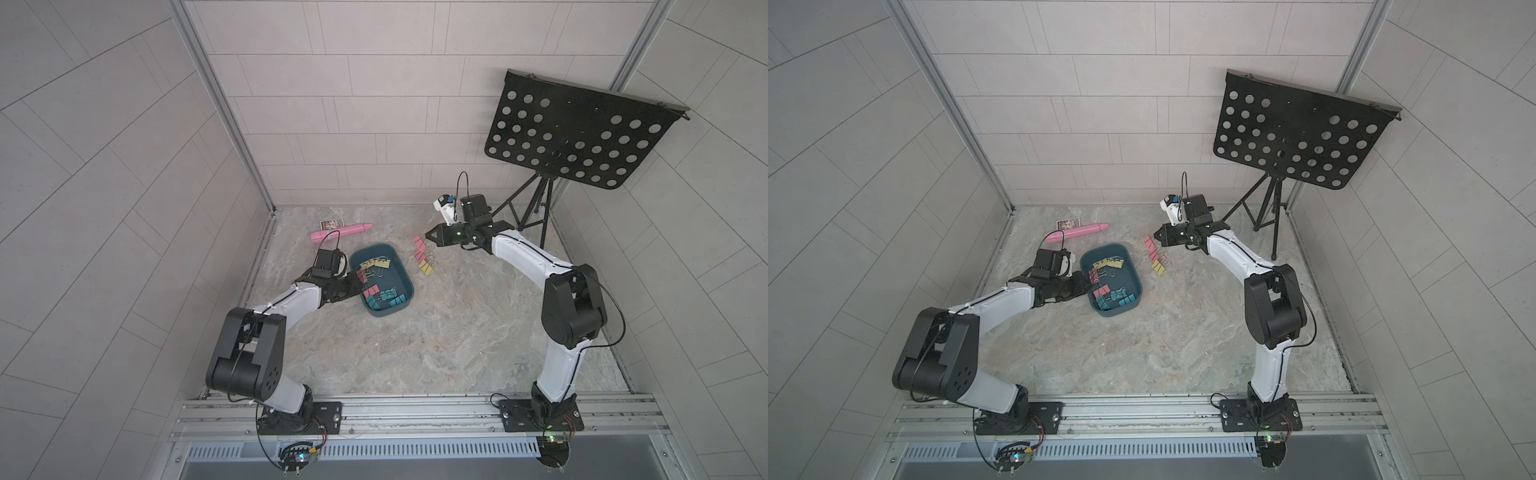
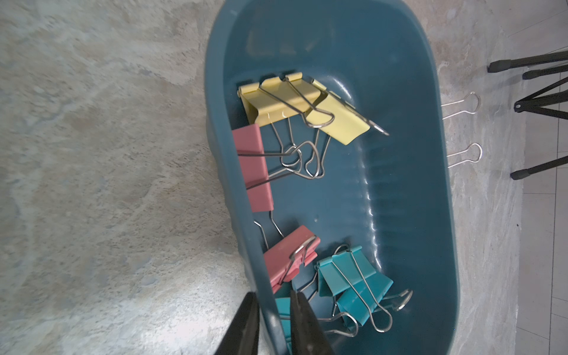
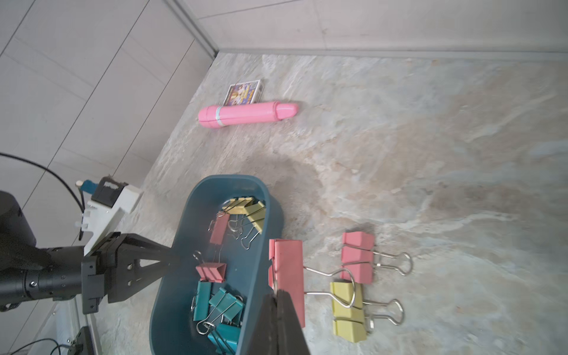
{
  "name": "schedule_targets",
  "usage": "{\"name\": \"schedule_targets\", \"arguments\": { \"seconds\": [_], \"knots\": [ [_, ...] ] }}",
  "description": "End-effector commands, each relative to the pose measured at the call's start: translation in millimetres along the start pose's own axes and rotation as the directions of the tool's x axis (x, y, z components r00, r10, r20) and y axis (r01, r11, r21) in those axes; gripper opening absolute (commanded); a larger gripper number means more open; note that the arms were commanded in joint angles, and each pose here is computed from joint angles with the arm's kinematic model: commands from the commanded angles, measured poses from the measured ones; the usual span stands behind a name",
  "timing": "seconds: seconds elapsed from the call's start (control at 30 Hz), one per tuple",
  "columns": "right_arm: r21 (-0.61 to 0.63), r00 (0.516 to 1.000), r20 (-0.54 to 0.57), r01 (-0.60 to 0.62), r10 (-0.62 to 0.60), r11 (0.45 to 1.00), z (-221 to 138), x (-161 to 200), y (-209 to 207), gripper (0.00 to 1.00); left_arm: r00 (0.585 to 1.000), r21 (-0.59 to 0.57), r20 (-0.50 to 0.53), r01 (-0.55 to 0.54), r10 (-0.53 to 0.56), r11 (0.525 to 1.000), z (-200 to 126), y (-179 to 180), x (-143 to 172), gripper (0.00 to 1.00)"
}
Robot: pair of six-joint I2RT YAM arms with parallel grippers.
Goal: Take out the binder clips from the storage box
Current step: Place the binder clip at the center of the board.
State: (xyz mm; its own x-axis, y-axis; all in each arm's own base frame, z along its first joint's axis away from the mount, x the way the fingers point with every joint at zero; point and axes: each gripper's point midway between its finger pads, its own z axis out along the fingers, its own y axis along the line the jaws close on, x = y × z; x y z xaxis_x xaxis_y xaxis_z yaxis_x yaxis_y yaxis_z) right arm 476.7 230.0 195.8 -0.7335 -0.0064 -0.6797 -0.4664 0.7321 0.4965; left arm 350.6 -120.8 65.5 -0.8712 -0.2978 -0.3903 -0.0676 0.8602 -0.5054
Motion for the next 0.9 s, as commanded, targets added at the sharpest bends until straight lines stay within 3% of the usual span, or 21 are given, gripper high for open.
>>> {"name": "schedule_targets", "arguments": {
  "seconds": [0.0,0.4,0.87],
  "knots": [
    [-0.010,0.998,0.051,-0.028,0.028,1.000,-15,-15,-7,0.00,1.000,-0.001,0.008,-0.025,0.025,1.000,-6,-4,-2,0.26],
    [0.048,0.987,0.027,-0.158,0.157,0.986,0,-8,-84,0.00,1.000,-0.007,0.007,-0.022,0.022,1.000,-6,-3,-2,0.26],
    [0.087,0.974,-0.041,-0.220,0.224,0.972,34,10,-129,0.00,1.000,-0.022,0.000,-0.020,0.020,1.000,-6,1,0,0.26]
  ]
}}
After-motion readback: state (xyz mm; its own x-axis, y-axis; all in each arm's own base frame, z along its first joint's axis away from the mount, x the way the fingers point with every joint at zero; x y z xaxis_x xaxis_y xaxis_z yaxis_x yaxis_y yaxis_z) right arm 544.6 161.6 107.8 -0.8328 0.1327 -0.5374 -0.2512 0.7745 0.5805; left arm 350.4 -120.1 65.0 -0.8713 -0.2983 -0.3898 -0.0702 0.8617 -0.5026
